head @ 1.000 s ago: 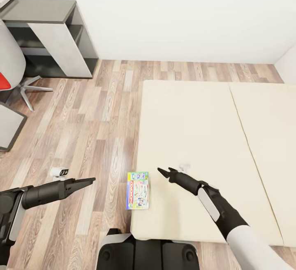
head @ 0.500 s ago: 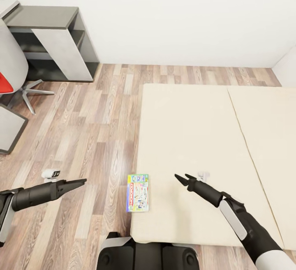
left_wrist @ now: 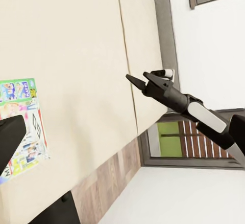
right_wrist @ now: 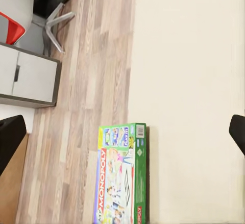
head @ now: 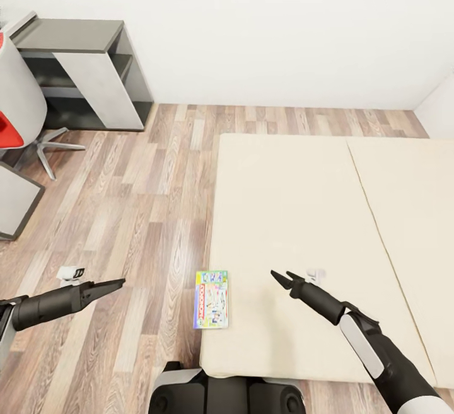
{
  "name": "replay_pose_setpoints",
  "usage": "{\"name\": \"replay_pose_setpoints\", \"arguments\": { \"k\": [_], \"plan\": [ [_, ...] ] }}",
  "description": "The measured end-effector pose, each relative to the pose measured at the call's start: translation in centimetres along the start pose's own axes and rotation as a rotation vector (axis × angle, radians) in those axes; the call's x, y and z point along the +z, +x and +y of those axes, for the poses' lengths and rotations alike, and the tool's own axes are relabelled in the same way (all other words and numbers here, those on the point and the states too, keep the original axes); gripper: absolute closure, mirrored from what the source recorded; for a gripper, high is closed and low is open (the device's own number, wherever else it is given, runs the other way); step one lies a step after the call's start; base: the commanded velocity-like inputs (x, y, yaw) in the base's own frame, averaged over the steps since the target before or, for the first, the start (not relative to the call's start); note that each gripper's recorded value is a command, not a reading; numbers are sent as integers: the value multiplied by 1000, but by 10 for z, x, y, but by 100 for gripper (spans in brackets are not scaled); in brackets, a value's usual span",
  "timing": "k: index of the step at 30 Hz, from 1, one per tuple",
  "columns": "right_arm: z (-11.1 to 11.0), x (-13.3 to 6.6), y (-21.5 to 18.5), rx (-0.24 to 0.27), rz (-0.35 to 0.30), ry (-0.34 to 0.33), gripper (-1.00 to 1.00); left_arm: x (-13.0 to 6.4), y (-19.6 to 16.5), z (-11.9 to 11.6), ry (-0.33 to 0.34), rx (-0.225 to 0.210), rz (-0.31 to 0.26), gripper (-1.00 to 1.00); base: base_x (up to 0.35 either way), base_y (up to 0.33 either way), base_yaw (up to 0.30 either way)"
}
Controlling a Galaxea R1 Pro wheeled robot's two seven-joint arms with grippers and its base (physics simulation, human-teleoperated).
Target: Put all the toys in the child's room - the three board games (two on the bed and one on the table), the two jigsaw puzzles on the table, and the tennis ball on the table - inside the toy box on the table in the child's room.
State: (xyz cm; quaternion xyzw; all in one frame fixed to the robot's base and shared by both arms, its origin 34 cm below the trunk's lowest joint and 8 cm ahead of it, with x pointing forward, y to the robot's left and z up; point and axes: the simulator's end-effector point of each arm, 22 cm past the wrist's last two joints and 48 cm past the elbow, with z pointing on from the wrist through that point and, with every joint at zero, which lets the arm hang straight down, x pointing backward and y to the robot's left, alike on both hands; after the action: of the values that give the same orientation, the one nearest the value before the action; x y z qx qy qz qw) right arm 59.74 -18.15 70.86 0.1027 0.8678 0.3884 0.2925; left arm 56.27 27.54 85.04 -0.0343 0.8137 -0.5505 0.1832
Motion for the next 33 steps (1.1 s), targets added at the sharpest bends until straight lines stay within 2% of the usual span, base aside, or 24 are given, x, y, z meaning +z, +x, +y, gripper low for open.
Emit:
{"name": "replay_pose_setpoints", "arguments": {
  "k": [6,9,13,16,21,22,24,25,26,27,31,32,33],
  "plan": [
    [2,-3,-2,-1,-9,-1,-100,1,-1,-3,5,4,-2,-100,0,0,0],
    [5,-3,-4,-2,-13,-4,-100,-1,5,3,-7,-14,4,-100,0,0,0],
    [6,-4,-7,-8,-19,-5,-100,-6,23,33,-89,-35,29,-100,0,0,0],
    [8,-5,-10,-12,-24,-7,-100,-11,42,63,-184,-51,56,-100,0,0,0],
    [11,-6,-14,-19,-31,-12,-100,-35,91,137,-444,-134,113,-100,0,0,0],
    [11,-6,-15,-20,-33,-12,-100,-39,97,144,-473,-144,119,-100,0,0,0],
    [12,-7,-17,-22,-35,-13,-100,-57,121,176,-609,-176,148,-100,0,0,0],
    [13,-7,-18,-23,-36,-14,-100,-62,128,184,-648,-183,155,-100,0,0,0],
    [13,-7,-18,-25,-37,-14,-100,-74,143,200,-729,-193,175,-100,0,0,0],
    [13,-8,-19,-26,-38,-14,-100,-81,150,209,-773,-198,184,-100,0,0,0],
    [15,-9,-22,-31,-42,-17,-100,-150,221,264,-1143,-211,272,-100,0,0,0],
    [16,-9,-23,-32,-43,-18,-100,-159,230,268,-1186,-210,280,-100,0,0,0],
    [17,-9,-23,-33,-44,-19,-100,-174,246,275,-1262,-201,294,-100,0,0,0]
  ]
}}
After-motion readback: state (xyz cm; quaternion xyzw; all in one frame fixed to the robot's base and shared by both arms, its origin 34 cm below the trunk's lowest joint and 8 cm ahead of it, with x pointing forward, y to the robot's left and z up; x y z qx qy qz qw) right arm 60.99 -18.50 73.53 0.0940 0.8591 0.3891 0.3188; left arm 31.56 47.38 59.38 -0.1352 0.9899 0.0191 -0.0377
